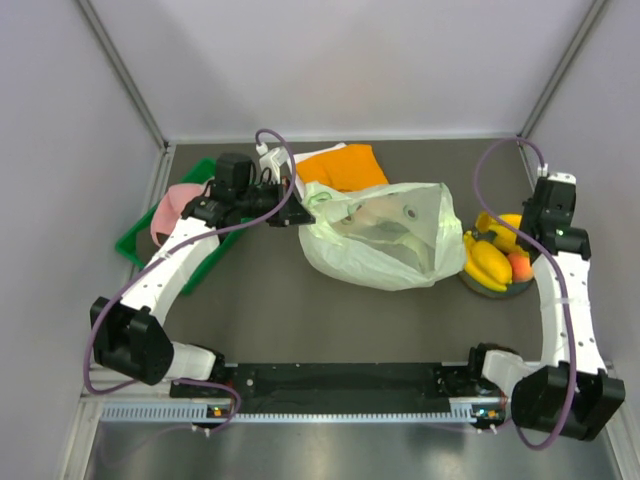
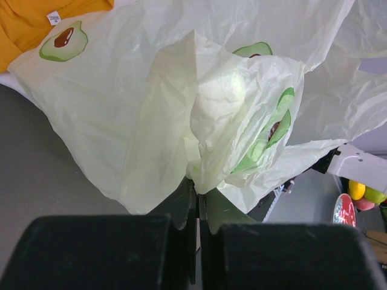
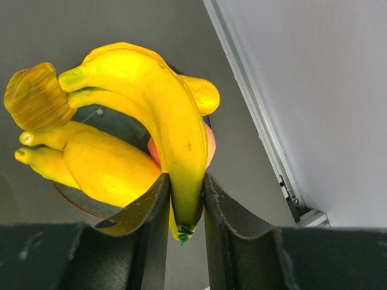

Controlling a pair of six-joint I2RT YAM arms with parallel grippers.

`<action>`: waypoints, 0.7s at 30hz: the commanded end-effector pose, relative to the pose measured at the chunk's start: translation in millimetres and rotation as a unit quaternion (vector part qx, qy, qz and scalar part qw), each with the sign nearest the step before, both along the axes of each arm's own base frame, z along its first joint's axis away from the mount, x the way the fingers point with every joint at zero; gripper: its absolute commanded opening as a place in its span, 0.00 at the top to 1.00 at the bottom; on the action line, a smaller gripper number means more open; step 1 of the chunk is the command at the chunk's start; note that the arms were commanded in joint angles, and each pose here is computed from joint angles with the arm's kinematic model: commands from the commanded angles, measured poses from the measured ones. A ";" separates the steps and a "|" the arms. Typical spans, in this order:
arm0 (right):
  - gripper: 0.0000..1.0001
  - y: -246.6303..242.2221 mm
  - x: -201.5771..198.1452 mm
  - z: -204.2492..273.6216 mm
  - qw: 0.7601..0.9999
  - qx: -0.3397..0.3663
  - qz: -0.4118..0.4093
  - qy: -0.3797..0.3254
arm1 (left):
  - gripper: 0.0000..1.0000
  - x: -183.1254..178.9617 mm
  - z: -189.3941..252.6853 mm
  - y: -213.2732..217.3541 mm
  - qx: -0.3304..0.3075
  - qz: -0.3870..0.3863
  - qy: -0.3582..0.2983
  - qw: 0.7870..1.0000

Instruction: Place the fruits into the plastic bag

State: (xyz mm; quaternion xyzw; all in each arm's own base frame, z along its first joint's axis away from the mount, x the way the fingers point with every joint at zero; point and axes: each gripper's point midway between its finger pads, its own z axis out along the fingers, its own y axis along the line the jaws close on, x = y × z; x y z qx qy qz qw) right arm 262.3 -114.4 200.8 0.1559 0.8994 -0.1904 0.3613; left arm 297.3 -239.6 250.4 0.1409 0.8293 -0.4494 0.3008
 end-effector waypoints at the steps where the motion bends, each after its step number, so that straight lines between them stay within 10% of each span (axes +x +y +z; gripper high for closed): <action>1: 1.00 -7.4 -8.0 36.3 0.997 -0.013 -0.036 -0.067 | 1.00 2.1 2.5 -2.8 -0.013 -0.008 -0.010 1.000; 21: 1.00 13.8 -25.1 181.8 0.964 0.008 -0.024 -0.264 | 1.00 2.5 0.3 -3.2 -0.012 -0.008 -0.007 1.000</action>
